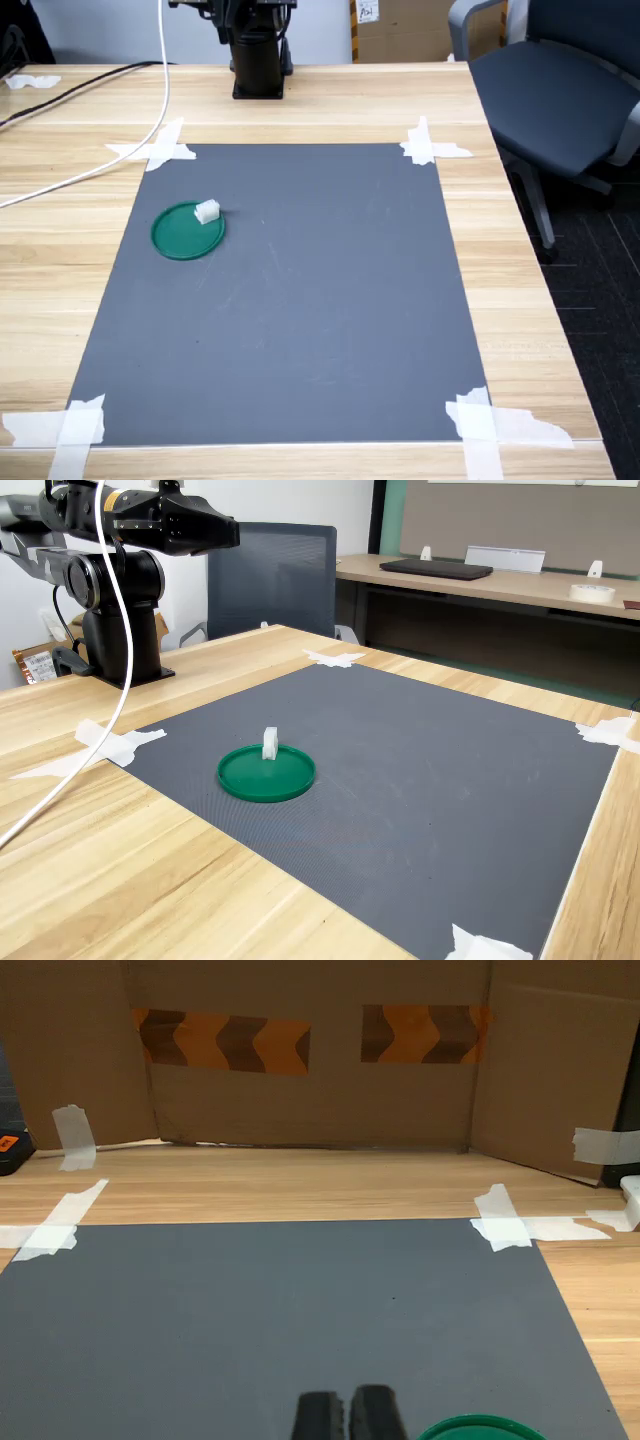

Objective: Grasp a white terminal and put it in the green lid.

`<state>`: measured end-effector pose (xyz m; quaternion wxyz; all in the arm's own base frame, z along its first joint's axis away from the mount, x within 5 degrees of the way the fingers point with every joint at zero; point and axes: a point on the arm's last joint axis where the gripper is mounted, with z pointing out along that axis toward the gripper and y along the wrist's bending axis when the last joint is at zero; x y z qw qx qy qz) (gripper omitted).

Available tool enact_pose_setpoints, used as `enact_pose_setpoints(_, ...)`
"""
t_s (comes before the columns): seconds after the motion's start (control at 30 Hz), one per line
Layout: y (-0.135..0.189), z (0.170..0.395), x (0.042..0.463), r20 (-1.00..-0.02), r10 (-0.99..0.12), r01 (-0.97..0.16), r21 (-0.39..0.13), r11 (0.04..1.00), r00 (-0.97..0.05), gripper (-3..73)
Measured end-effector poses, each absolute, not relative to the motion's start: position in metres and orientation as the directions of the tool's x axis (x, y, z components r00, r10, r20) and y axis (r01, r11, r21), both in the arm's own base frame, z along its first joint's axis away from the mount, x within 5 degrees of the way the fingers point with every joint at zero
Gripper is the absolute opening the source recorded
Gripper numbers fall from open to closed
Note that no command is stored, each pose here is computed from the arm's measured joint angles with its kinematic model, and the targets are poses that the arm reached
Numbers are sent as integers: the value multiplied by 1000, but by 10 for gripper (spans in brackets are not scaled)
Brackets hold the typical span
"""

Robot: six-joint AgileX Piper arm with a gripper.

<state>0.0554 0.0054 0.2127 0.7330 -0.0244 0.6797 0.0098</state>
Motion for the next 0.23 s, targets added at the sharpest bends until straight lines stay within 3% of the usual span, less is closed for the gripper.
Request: enact_pose_setpoints(0.23, 5, 211, 56, -997, -19, -48, -22, 999, 72, -28)
